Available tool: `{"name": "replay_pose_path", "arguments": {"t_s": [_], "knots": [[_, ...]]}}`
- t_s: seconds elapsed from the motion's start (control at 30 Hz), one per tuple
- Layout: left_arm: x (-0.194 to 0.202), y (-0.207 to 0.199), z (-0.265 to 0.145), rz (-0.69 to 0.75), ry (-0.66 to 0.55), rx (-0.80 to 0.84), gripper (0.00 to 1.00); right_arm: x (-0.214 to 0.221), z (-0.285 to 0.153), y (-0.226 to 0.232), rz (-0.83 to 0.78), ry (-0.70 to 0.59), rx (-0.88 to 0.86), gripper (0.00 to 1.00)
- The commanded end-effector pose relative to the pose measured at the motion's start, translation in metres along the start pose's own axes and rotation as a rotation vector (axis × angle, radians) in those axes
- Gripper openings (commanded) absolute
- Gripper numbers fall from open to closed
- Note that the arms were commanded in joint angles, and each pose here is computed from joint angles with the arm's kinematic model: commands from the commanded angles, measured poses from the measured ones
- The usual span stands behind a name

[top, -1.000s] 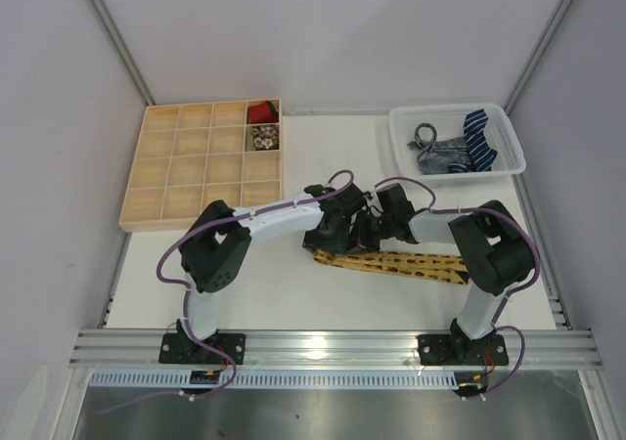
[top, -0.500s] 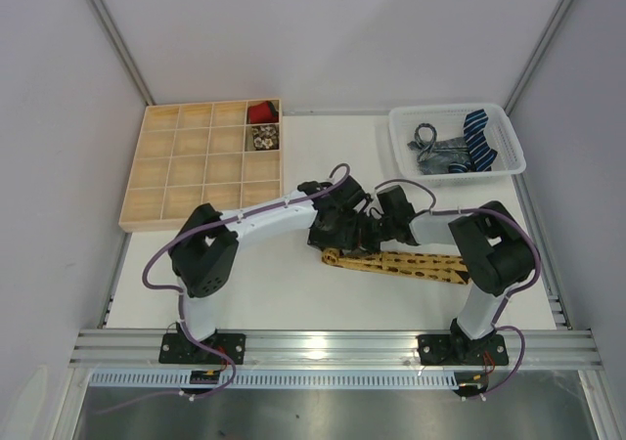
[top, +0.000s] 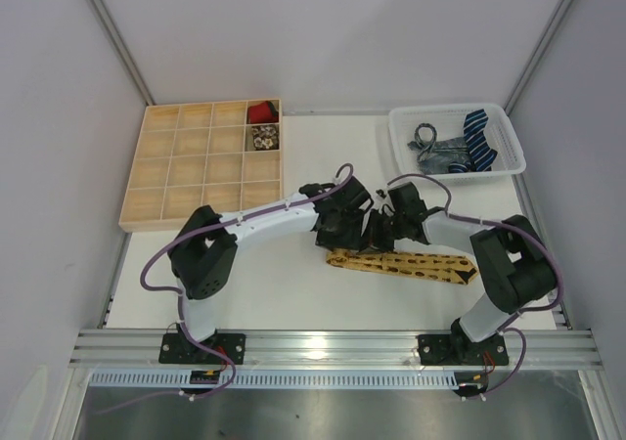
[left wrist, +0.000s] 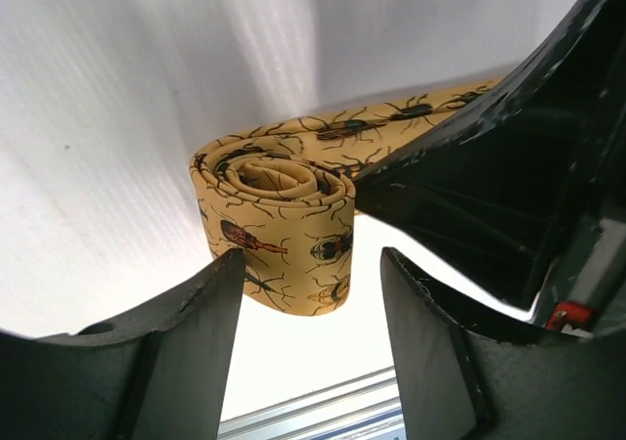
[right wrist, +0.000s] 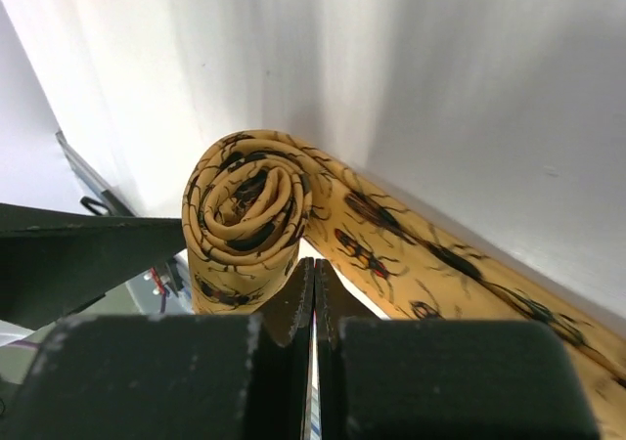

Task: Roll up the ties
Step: Roll the tie

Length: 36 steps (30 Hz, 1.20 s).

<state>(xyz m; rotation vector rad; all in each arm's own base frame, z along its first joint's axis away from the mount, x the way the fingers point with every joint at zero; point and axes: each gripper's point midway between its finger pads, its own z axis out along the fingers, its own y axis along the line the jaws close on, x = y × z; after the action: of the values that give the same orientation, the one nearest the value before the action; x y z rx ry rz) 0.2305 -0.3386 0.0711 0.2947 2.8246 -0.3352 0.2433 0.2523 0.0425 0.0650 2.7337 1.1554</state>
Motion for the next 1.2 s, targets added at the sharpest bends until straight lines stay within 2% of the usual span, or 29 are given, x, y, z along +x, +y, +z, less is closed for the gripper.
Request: {"name": "replay_pose_path", "arguments": {"t_s": [0.0,0.17,0.37,0.77,1.17], "knots": [[-0.005,-0.018,-0.011,-0.01,-0.036,0.064,0.63,0.001,-0.013,-0.011,-0.019,-0.019,0.044,0.0],[-0.003,-0.026,-0.01,0.001,-0.043,0.082,0.63,-0.004,-0.029,-0.019,-0.017,-0.051,0.067,0.0],[0.001,-0.032,-0.006,0.016,-0.061,0.114,0.62,-0.012,-0.044,-0.011,-0.025,-0.063,0.01,0.0],[0.0,-0.042,-0.011,0.024,-0.152,0.197,0.63,0.0,-0.04,0.022,0.005,0.087,-0.209,0.0],[-0.007,-0.049,-0.011,0.046,-0.168,0.21,0.64,0.008,-0.025,0.026,0.011,0.148,-0.236,0.0]]}}
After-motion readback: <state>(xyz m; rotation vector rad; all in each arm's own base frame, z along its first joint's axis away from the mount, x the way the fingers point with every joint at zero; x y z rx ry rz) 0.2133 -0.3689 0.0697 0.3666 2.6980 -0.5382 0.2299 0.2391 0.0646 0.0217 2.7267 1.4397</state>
